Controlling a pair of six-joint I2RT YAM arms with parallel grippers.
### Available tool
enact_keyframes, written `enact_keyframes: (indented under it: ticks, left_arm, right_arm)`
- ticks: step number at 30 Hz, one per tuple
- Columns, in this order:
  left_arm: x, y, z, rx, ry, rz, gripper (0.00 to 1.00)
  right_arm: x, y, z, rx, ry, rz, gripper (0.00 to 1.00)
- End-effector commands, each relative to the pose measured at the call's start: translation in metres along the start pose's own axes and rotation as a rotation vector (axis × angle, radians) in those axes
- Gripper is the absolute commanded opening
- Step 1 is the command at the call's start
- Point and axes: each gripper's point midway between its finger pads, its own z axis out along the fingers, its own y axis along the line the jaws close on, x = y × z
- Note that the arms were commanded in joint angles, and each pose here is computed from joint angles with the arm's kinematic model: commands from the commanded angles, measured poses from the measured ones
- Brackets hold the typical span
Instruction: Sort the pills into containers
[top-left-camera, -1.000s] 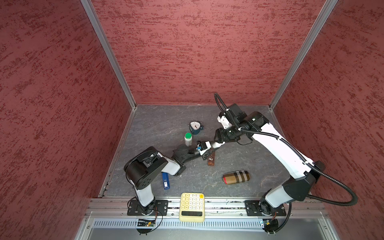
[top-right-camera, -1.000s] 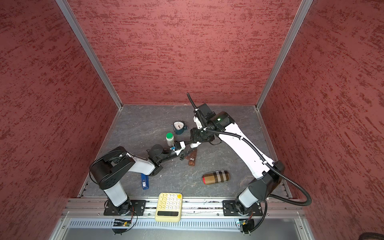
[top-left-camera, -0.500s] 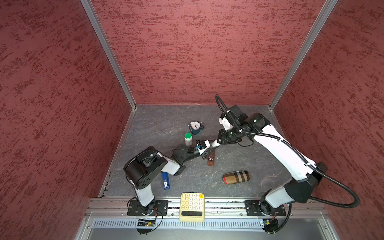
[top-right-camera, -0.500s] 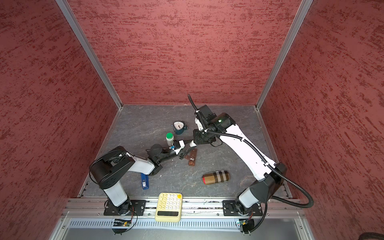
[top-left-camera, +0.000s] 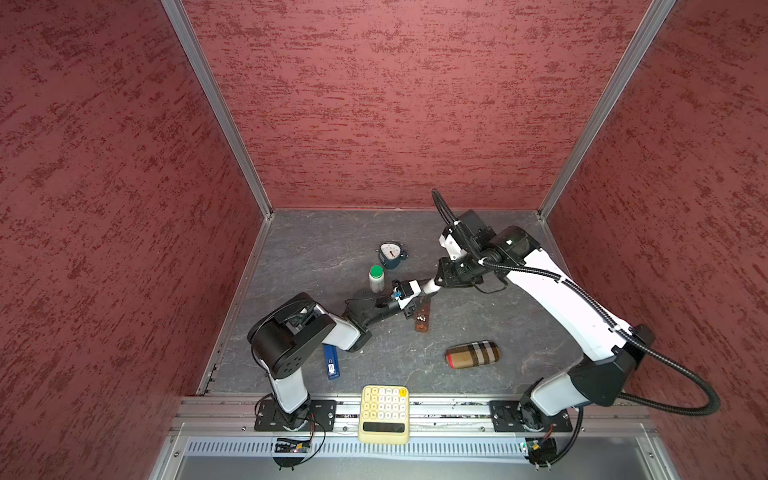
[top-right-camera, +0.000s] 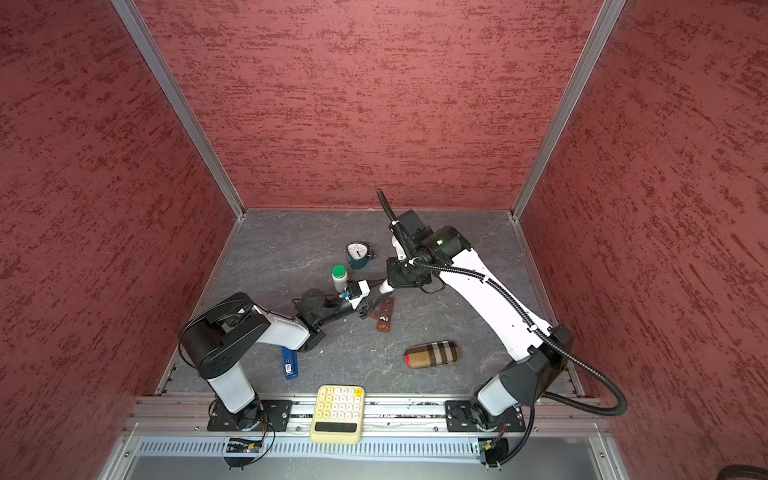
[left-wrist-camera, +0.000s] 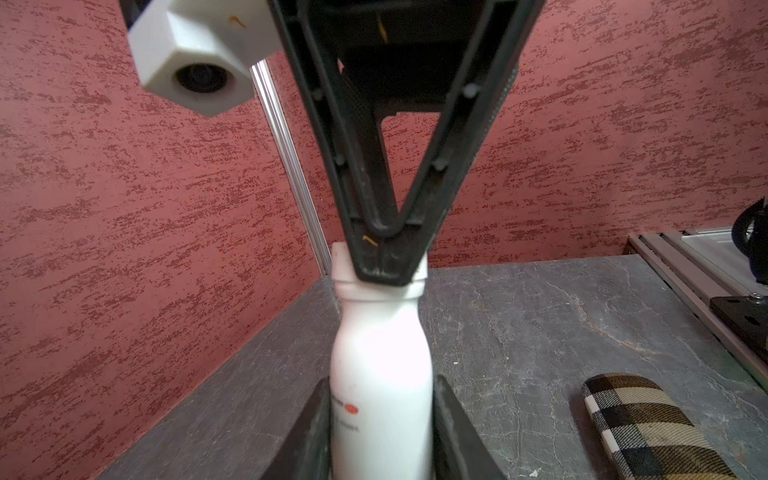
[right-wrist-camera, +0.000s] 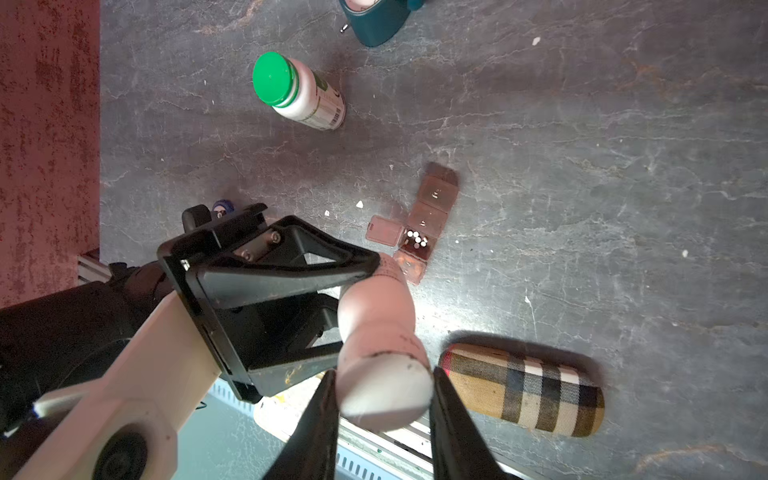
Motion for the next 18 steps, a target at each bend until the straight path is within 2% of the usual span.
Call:
enact_keyframes:
  ticks: [1,4,6,10,14,16,18]
  left_arm:
    - [-0.005,-0.004,0.0,-0.001,-0.012,0.022,0.0]
    - [-0.005,-0.004,0.0,-0.004,-0.011,0.023,0.0]
    - [-0.004,-0.003,-0.001,-0.007,-0.008,0.022,0.04]
    - [-0.004,-0.003,0.0,-0.006,-0.008,0.023,0.25]
    - [-0.002,-0.003,0.0,-0.01,-0.003,0.018,0.55]
    - [0.0,0.0,0.001,-0.024,0.001,0.012,0.63]
    - [0.0,0.0,0.001,-0.023,0.003,0.012,0.67]
  right_arm:
    - [-0.008,0.005,-0.002,-0.025,-0.043,0.046,0.22]
    - [-0.007,0.002,-0.002,-0.005,-0.042,0.043,0.21]
    - [-0.007,0.0,-0.002,0.002,-0.039,0.035,0.2]
    - [-0.007,-0.002,-0.003,0.01,-0.041,0.023,0.19]
    - [-0.006,-0.003,-0.004,0.017,-0.04,0.006,0.19]
    - [-0.007,-0.004,-0.005,0.021,-0.04,-0.002,0.19]
    - [-0.007,-0.005,-0.004,0.032,-0.035,-0.01,0.19]
